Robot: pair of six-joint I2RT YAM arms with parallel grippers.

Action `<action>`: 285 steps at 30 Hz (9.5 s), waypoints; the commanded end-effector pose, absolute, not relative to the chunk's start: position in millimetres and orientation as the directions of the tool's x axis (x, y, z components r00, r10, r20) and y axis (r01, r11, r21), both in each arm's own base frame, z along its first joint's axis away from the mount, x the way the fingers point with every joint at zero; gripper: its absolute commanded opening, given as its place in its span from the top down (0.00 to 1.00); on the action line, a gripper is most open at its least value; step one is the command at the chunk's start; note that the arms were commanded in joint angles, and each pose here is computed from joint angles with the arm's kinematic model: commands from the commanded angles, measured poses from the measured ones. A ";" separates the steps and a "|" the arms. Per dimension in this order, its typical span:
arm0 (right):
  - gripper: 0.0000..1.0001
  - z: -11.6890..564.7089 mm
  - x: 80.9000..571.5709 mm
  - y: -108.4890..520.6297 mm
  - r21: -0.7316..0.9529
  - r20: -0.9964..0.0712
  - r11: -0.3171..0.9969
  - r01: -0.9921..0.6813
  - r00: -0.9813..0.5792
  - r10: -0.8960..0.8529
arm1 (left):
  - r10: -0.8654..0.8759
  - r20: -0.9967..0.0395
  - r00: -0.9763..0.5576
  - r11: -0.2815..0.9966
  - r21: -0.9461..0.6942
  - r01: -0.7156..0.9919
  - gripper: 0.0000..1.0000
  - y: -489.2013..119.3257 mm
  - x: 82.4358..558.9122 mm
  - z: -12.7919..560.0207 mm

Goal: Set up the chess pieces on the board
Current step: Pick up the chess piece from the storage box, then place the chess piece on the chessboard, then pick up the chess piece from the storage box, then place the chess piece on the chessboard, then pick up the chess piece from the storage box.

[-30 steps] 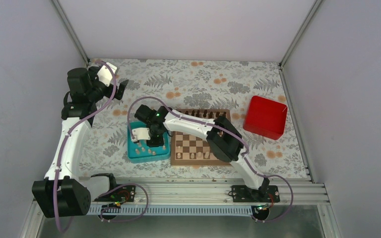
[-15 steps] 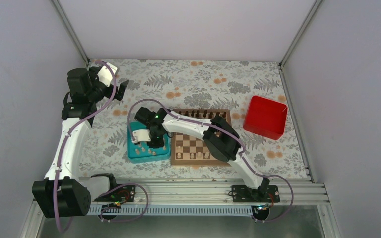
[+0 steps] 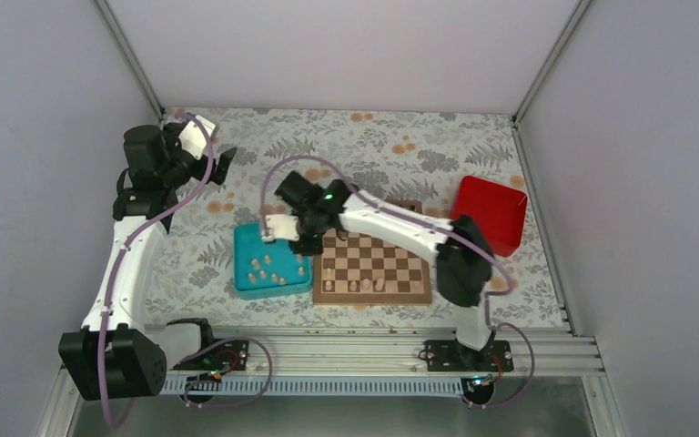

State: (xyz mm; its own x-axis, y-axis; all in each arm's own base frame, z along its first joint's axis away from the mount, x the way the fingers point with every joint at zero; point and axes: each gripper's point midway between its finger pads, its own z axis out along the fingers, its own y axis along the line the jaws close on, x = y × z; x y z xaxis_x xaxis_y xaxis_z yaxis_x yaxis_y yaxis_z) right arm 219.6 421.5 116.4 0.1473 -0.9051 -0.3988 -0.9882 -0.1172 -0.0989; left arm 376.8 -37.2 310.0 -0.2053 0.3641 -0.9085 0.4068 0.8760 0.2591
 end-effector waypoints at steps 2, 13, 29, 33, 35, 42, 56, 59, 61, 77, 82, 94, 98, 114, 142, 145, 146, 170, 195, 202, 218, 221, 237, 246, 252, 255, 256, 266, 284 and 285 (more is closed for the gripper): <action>0.95 143.8 229.3 367.5 -0.104 -0.430 -0.001 -0.995 0.046 -0.902 | 0.357 -0.917 -0.177 0.876 0.263 0.404 0.00 -38.1 373.4 321.6; 0.94 95.1 206.3 301.0 -0.027 -0.400 0.075 -0.997 -0.058 -0.915 | 0.353 -0.918 -0.182 0.878 0.258 0.404 0.00 -37.7 374.6 320.5; 0.94 61.6 198.6 310.9 0.075 -0.377 0.045 -0.996 -0.070 -0.924 | 0.356 -0.916 -0.187 0.880 0.260 0.398 0.00 -35.6 373.9 318.2; 0.93 58.1 198.6 310.1 0.078 -0.368 0.047 -0.996 -0.072 -0.927 | 0.355 -0.916 -0.188 0.879 0.259 0.401 0.00 -35.7 374.7 317.0; 0.93 56.3 196.6 310.0 0.089 -0.365 0.044 -0.995 -0.074 -0.928 | 0.355 -0.916 -0.188 0.878 0.257 0.403 0.00 -36.1 375.0 316.5; 0.92 51.5 194.2 308.8 0.104 -0.354 0.039 -0.994 -0.074 -0.932 | 0.356 -0.915 -0.189 0.878 0.258 0.403 0.00 -35.9 375.2 316.0; 0.61 96.3 210.0 315.3 0.010 -0.398 0.051 -0.999 -0.051 -0.916 | 0.356 -0.915 -0.191 0.878 0.258 0.402 0.00 -35.7 376.1 313.9; 0.61 122.4 219.5 332.4 -0.028 -0.433 0.042 -0.999 -0.025 -0.901 | 0.355 -0.915 -0.190 0.877 0.256 0.406 0.00 -36.5 376.3 313.7; 0.61 136.2 226.1 349.2 -0.059 -0.452 0.030 -0.998 0.000 -0.892 | 0.354 -0.916 -0.186 0.877 0.257 0.406 0.00 -36.8 376.1 315.4; 0.62 101.2 226.2 471.1 -0.110 -0.451 -0.131 -0.985 0.167 -0.877 | 0.357 -0.920 -0.165 0.875 0.267 0.404 0.00 -37.7 370.9 321.5; 0.59 78.1 232.4 476.8 -0.123 -0.445 -0.129 -0.984 0.171 -0.879 | 0.356 -0.921 -0.158 0.873 0.267 0.408 0.00 -38.9 369.1 322.9; 0.57 51.6 234.3 490.2 -0.093 -0.447 -0.146 -0.985 0.173 -0.878 | 0.356 -0.923 -0.148 0.870 0.269 0.414 0.00 -40.5 367.2 324.3; 0.57 47.5 235.0 493.7 -0.093 -0.455 -0.141 -0.986 0.168 -0.874 | 0.355 -0.923 -0.149 0.869 0.267 0.416 0.00 -40.8 367.5 323.3; 0.60 32.9 231.8 499.1 -0.062 -0.467 -0.147 -0.987 0.159 -0.870 | 0.352 -0.925 -0.145 0.866 0.262 0.427 0.00 -42.9 366.3 324.2; 0.96 143.8 230.3 405.0 -0.182 -0.504 -0.019 -0.983 0.109 -0.857 | 0.357 -0.921 -0.154 0.872 0.269 0.410 0.00 -39.1 367.9 324.3; 0.96 143.1 222.9 368.2 -0.170 -0.484 0.015 -0.985 0.070 -0.872 | 0.355 -0.922 -0.156 0.873 0.268 0.407 0.00 -38.5 369.3 324.5; 0.96 140.8 222.5 356.3 -0.166 -0.479 0.031 -0.986 0.053 -0.876 | 0.355 -0.922 -0.156 0.873 0.267 0.408 0.00 -38.6 369.6 324.8; 0.96 68.3 191.9 273.6 -0.038 -0.380 0.104 -0.994 -0.082 -0.921 | 0.356 -0.918 -0.175 0.876 0.263 0.405 0.00 -36.3 371.3 320.0; 0.88 43.3 194.1 273.0 0.013 -0.326 0.103 -0.995 -0.101 -0.940 | 0.355 -0.917 -0.182 0.874 0.257 0.412 0.00 -36.5 373.0 316.0; 0.66 79.4 202.4 283.2 -0.029 -0.394 0.111 -0.993 -0.090 -0.915 | 0.355 -0.917 -0.182 0.874 0.257 0.413 0.00 -37.0 373.1 315.8; 0.60 160.1 246.3 400.4 -0.138 -0.534 0.002 -0.990 0.072 -0.843 | 0.346 -0.925 -0.157 0.870 0.254 0.423 0.00 -40.7 367.9 324.3; 0.60 155.5 241.8 427.1 -0.138 -0.538 -0.041 -0.990 0.110 -0.836 | 0.344 -0.926 -0.154 0.870 0.252 0.424 0.00 -41.3 367.6 325.2; 0.57 106.4 222.5 508.6 -0.112 -0.560 -0.188 -0.976 0.218 -0.799 | 0.334 -0.931 -0.146 0.865 0.241 0.441 0.00 -44.8 365.2 324.7; 0.57 91.7 217.5 518.4 -0.082 -0.576 -0.212 -0.974 0.220 -0.787 | 0.335 -0.932 -0.138 0.865 0.246 0.438 0.00 -44.8 363.5 327.1; 0.57 80.5 209.9 520.6 -0.056 -0.566 -0.236 -0.970 0.225 -0.793 | 0.336 -0.932 -0.136 0.864 0.247 0.439 0.00 -45.2 363.2 327.1; 0.56 76.4 207.9 522.9 -0.054 -0.564 -0.241 -0.969 0.229 -0.794 | 0.336 -0.932 -0.133 0.864 0.249 0.438 0.00 -45.2 362.6 328.1; 0.56 74.7 207.9 523.2 -0.052 -0.562 -0.242 -0.969 0.228 -0.795 | 0.336 -0.932 -0.134 0.864 0.249 0.438 0.00 -45.1 362.6 327.8; 0.56 59.5 212.6 529.0 -0.059 -0.552 -0.236 -0.970 0.228 -0.802 | 0.336 -0.933 -0.129 0.864 0.251 0.436 0.00 -45.2 361.1 328.5; 0.96 53.4 216.1 527.6 -0.066 -0.528 -0.236 -0.970 0.234 -0.816 | 0.337 -0.932 -0.132 0.863 0.250 0.438 0.00 -45.2 362.0 327.7; 0.96 57.3 215.7 526.2 -0.070 -0.529 -0.236 -0.969 0.237 -0.815 | 0.337 -0.932 -0.133 0.863 0.250 0.439 0.00 -45.2 362.4 327.2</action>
